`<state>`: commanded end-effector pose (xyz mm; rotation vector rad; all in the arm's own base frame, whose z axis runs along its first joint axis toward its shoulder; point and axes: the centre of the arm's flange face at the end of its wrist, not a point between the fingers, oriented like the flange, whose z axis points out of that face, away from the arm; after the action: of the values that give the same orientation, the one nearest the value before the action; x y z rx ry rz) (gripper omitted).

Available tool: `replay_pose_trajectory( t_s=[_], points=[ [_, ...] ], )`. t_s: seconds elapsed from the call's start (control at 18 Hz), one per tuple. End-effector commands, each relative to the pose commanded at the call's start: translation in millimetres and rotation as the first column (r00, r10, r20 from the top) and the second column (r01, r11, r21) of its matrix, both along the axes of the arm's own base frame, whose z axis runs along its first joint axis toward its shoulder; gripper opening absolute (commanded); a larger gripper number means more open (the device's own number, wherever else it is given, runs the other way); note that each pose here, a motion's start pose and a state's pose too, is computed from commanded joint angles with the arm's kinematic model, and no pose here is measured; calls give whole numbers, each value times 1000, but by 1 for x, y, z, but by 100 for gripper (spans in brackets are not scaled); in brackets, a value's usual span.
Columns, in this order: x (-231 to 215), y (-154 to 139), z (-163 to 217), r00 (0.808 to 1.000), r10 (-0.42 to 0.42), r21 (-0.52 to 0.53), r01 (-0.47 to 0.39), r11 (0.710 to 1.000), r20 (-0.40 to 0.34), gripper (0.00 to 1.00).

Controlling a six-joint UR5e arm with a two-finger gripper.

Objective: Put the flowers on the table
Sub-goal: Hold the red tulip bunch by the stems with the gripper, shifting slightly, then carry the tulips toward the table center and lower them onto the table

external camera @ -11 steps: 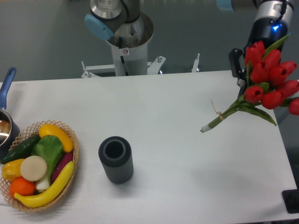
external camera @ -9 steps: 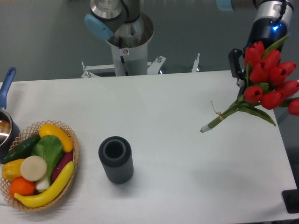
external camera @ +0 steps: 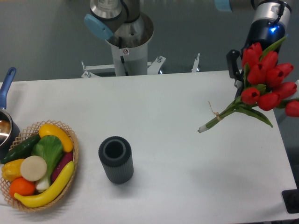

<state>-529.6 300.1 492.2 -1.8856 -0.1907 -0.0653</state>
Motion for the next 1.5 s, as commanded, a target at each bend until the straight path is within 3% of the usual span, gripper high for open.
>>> replay_pose_trajectory(
  t_s=[0.44,0.78,0.89,1.22,1.5],
  points=[
    [5,6,0,1000,-7,-13,7,1000,-9,33],
    [12,13,-2,994,69,-211,-85,974,-83,33],
    [16,22,-4,989,88,-296,-120,948,-117,33],
    [32,52,-22,973,105,-516,-198,834,-203,33],
    [51,93,-49,965,35,-645,-200,738,-259,33]
  ],
)
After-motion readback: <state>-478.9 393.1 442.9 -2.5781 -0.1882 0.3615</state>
